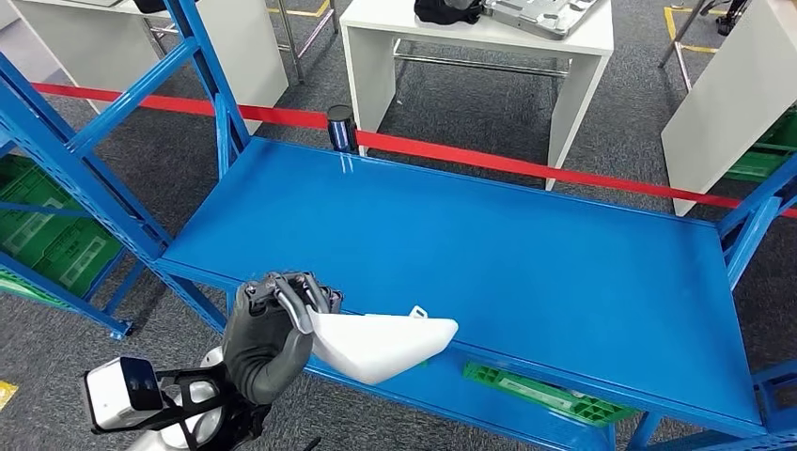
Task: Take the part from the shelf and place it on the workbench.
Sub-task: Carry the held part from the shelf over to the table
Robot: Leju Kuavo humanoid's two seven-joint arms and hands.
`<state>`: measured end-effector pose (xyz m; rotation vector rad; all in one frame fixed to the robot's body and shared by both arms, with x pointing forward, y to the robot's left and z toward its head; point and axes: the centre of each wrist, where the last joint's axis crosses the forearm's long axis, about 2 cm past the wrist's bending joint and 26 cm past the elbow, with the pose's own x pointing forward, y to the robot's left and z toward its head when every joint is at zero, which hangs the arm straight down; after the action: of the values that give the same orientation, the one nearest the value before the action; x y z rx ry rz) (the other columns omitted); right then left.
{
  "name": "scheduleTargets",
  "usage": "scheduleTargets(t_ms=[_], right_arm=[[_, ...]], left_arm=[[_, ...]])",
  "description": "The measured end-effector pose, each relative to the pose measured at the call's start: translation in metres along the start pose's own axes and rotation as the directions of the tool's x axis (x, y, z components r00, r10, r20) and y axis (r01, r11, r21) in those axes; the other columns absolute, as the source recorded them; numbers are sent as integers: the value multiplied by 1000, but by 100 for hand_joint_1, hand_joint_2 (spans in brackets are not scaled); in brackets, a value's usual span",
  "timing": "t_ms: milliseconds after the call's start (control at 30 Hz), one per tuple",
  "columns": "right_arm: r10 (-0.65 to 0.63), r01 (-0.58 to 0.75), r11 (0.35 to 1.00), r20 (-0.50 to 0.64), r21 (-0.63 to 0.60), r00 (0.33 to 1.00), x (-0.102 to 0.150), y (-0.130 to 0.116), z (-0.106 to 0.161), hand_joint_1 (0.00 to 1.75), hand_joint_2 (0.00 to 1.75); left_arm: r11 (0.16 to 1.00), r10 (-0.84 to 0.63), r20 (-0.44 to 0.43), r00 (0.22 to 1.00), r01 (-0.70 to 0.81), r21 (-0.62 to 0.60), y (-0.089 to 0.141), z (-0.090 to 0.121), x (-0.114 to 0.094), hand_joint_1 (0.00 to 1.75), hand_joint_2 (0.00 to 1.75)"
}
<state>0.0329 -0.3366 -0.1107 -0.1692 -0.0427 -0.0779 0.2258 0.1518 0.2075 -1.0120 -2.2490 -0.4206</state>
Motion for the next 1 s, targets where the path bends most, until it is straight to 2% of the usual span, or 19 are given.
scheduleTargets(t_ms=[233, 1000], right_arm=[[-1, 1, 1000, -1, 13, 1000, 0, 6, 1, 0, 0], [-19, 19, 1000, -1, -2, 1000, 3, 5, 1, 0, 0]], left_arm=[[1000, -2, 4, 1000, 2, -5, 1, -2, 0, 175, 175], [1000, 19, 2, 1000, -19, -23, 1, -2, -6, 175, 175]])
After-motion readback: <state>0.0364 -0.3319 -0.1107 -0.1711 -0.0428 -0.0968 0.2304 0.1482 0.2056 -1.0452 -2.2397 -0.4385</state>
